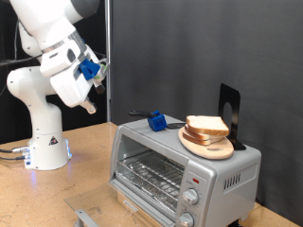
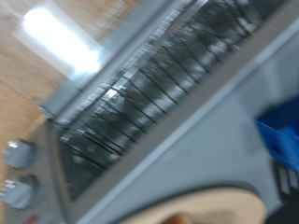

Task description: Make a piece of toast with the oven

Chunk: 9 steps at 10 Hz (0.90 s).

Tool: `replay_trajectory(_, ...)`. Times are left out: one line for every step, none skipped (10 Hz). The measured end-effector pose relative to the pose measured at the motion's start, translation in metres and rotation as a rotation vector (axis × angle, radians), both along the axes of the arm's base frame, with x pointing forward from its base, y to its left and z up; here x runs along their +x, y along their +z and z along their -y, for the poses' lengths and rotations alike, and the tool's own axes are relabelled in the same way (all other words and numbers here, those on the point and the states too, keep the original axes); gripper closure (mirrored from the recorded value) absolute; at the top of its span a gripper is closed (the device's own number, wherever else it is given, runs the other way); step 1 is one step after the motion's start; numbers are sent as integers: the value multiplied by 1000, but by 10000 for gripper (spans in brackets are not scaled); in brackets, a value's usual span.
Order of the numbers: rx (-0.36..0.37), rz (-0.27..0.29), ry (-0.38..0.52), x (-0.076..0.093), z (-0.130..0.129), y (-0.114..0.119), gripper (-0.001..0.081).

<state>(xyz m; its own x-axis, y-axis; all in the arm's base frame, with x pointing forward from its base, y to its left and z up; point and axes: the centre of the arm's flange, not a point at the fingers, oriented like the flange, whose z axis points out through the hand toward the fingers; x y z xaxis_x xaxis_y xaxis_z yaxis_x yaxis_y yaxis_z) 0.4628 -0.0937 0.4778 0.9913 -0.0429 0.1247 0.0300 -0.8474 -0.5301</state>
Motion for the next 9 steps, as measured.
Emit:
replay_trajectory(58,-10,35,2,-12,10,124)
replay_trajectory(77,-4,120,3,-27,23,124)
replay_trajectory(73,32,209,6,-41,34,124)
replay_trajectory(46,78,271,9,-55,43,124)
replay_trajectory(-17,125,323,11,-70,50,124)
replay_trajectory(-84,183,355,12,-87,59,124)
replay_trajectory(-145,237,387,11,-104,67,124)
replay_trajectory(-170,263,411,6,-120,72,124)
replay_trajectory(-169,260,426,1,-134,77,124)
